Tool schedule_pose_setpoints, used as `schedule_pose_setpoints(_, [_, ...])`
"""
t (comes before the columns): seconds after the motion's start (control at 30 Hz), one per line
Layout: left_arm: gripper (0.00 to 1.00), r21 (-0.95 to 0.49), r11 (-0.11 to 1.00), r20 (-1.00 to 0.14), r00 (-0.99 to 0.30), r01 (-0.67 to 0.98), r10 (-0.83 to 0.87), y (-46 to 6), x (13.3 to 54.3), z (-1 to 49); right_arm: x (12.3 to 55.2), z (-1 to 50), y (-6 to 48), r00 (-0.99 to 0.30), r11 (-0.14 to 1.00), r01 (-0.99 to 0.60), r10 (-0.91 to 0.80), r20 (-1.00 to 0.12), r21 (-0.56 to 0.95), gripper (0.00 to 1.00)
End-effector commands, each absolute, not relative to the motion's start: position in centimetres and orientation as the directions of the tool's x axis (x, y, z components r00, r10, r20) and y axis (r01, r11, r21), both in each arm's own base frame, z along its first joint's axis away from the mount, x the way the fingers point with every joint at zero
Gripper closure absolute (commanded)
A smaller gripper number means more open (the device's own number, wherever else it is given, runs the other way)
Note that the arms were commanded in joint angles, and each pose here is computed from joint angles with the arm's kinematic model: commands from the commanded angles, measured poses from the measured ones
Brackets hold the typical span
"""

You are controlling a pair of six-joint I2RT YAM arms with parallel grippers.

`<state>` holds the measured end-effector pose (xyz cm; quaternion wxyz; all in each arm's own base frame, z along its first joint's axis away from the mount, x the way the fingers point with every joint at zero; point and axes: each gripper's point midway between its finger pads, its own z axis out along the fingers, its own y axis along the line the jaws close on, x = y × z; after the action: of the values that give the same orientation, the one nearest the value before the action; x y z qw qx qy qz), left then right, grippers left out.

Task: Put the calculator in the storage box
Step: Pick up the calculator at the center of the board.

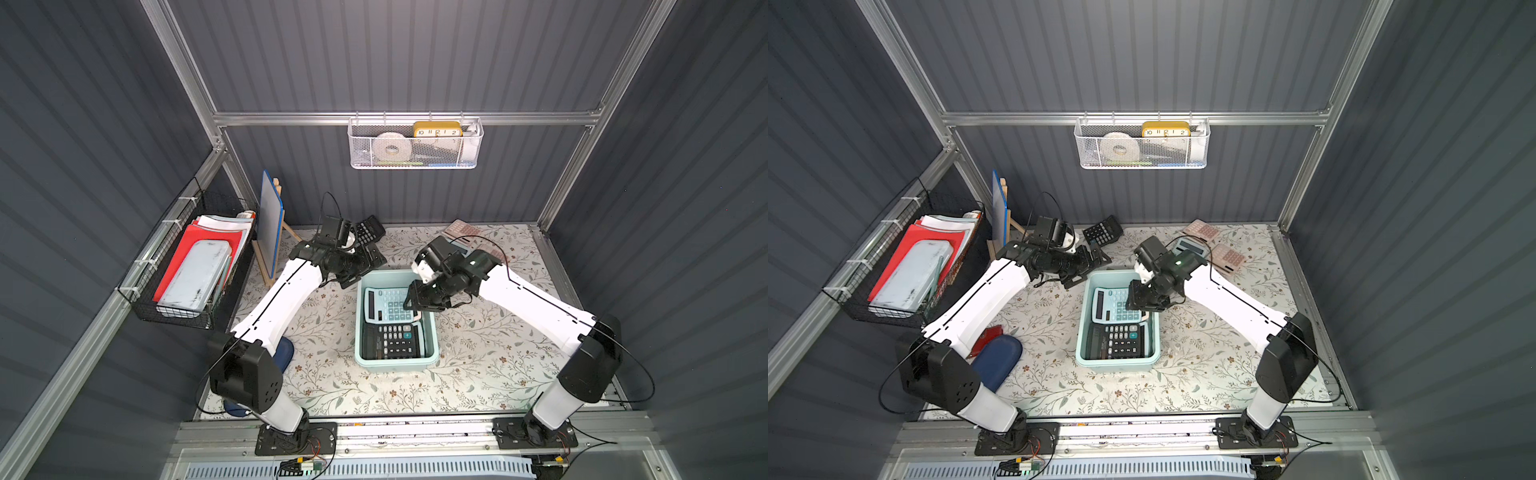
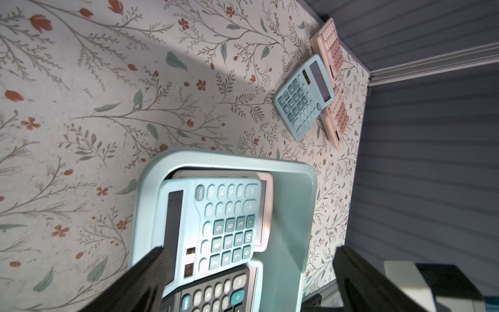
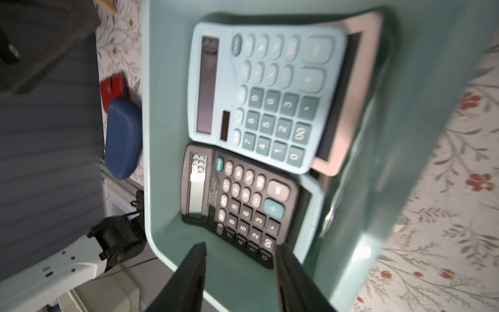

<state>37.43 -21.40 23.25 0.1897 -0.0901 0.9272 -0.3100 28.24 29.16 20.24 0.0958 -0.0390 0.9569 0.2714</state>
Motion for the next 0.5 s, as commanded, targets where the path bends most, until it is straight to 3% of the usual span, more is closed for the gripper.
schedule_pose_setpoints(0.0, [0.01, -0.615, 0.788, -0.308, -0.916, -0.016, -0.259, -22.0, 38.7, 23.4, 30.4, 20.8, 26.7, -0.968, 0.835, -0.014, 0.127, -0.217, 0.550, 0.49])
schedule_pose_setpoints(0.23, [0.01, -0.632, 0.775, -0.312, -0.921, 0.017, -0.234, -23.6, 41.2, 23.3, 34.2, 20.4, 20.9, -0.917, 0.775, 0.181, 0.356, -0.182, 0.605, 0.43])
schedule_pose_setpoints(0.47, [0.01, -0.641, 0.767, -0.299, -0.930, 0.030, -0.214, -24.7, 43.6, 22.6, 38.1, 19.3, 16.7, -0.809, 0.614, 0.369, 0.582, -0.085, 0.697, 0.35])
